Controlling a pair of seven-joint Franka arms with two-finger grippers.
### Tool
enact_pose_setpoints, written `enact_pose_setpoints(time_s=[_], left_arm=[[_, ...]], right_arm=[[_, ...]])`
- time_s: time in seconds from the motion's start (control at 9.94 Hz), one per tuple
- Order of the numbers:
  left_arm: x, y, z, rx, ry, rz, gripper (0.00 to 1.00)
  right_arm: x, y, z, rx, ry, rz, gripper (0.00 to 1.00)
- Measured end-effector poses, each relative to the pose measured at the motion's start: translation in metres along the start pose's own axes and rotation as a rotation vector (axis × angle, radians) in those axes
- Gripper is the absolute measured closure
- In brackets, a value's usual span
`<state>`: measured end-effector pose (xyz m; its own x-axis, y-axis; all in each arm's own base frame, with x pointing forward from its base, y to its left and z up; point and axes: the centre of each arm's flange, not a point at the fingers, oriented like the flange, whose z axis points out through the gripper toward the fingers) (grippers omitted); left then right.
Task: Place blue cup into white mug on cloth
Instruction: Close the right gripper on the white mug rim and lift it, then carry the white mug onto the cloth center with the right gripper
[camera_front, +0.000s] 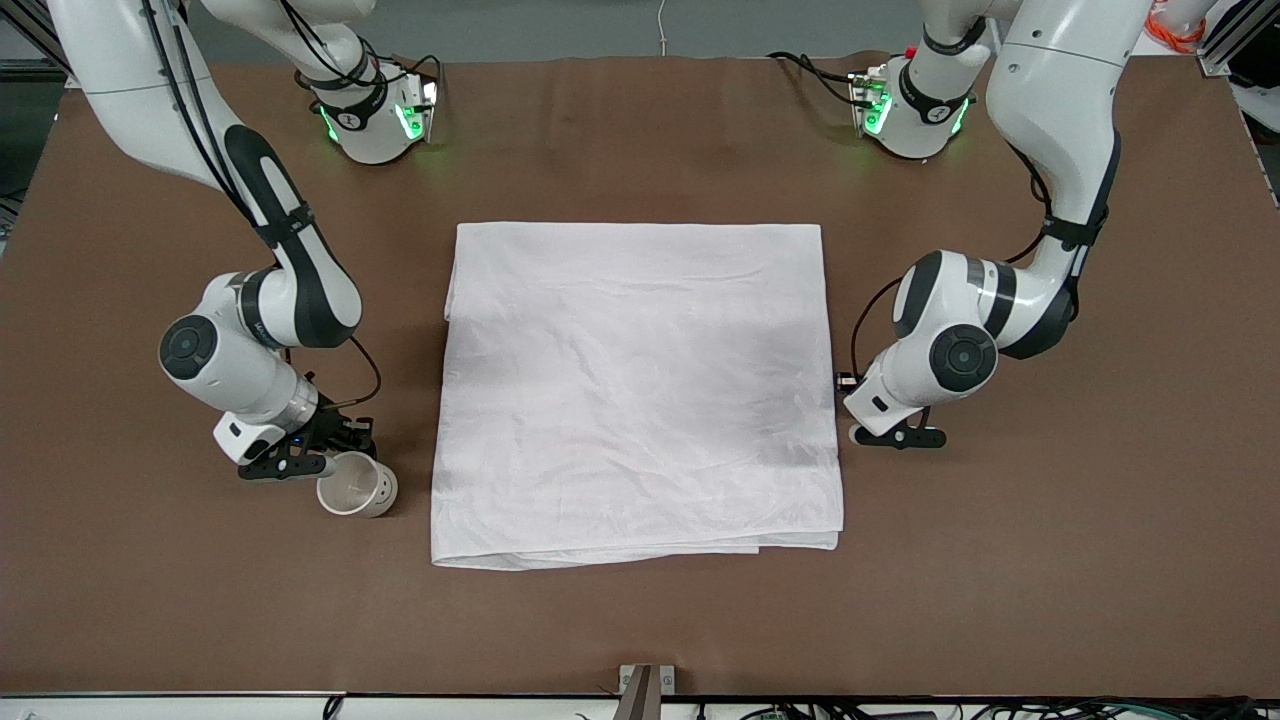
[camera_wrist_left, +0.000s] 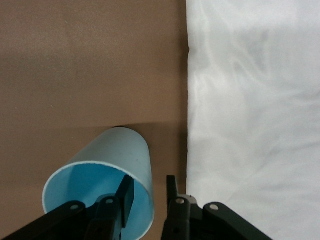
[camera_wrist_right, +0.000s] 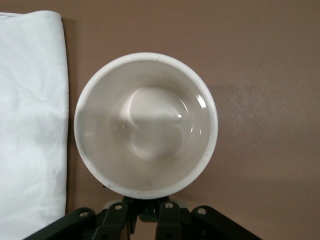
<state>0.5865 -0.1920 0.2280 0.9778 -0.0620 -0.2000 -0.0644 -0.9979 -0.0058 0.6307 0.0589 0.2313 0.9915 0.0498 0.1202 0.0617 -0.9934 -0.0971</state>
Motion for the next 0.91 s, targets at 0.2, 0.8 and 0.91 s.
enact_pose_setpoints(time_s=[0.2,0.8,0.91], left_arm=[[0.0,0.0,0.003,0.001,-0.004,-0.001,0.68],[0.003,-0.002,-0.002,0.0,0.006,-0.004,0.96],[0.004,-0.004,-0.01,-0.003,0.02,-0.007,0.96]], right_arm=[[0.001,-0.002,-0.002,0.004,-0.024,-0.002,0.81],[0.005,-0.016,-0.042,0.014,-0.05,0.041,0.81],[0.006,-0.033,-0.058,0.02,-0.045,0.061,0.81]])
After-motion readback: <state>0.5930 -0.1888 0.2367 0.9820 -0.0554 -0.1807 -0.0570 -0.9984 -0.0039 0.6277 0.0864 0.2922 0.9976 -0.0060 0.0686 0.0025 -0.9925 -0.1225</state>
